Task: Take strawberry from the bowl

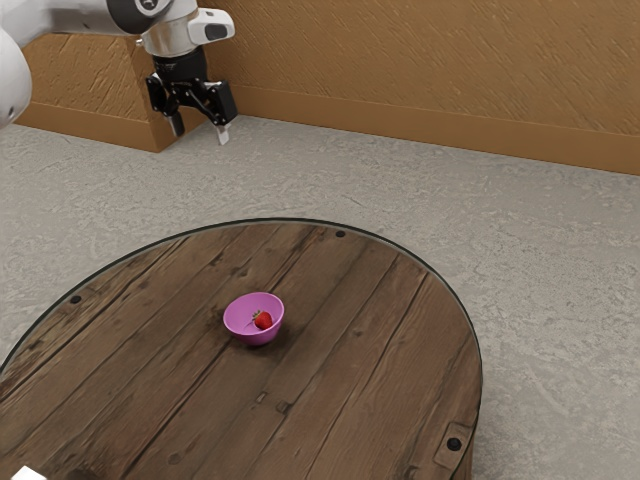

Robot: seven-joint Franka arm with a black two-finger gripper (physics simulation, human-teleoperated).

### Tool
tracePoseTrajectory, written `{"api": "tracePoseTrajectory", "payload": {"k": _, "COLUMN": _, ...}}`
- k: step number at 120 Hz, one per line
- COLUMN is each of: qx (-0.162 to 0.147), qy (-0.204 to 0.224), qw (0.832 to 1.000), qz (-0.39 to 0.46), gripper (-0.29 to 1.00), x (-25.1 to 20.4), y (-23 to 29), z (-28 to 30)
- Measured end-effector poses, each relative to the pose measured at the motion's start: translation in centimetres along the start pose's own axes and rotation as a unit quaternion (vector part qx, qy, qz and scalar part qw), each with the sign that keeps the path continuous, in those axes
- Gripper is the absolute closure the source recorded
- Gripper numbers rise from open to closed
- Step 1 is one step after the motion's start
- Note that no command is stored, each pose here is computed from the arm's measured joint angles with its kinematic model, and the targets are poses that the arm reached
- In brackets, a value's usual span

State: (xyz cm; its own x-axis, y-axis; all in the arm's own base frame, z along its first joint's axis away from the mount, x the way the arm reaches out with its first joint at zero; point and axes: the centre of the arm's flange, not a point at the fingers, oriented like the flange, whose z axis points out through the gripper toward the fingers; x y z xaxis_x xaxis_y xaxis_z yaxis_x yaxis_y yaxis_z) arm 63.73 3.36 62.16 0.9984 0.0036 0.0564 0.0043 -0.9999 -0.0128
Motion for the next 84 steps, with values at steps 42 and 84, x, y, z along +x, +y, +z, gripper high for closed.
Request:
{"api": "tracePoseTrajectory", "payload": {"k": 42, "qx": 0.008, "qy": -0.054, "qw": 0.999, "qz": 0.004, "gripper": 0.0, "x": 4.9, "y": -0.2, "z": 13.5}}
{"api": "tracePoseTrajectory", "payload": {"k": 84, "qx": 0.016, "qy": -0.032, "qw": 0.999, "qz": 0.04, "gripper": 0.0, "x": 8.5, "y": -0.6, "z": 24.9}}
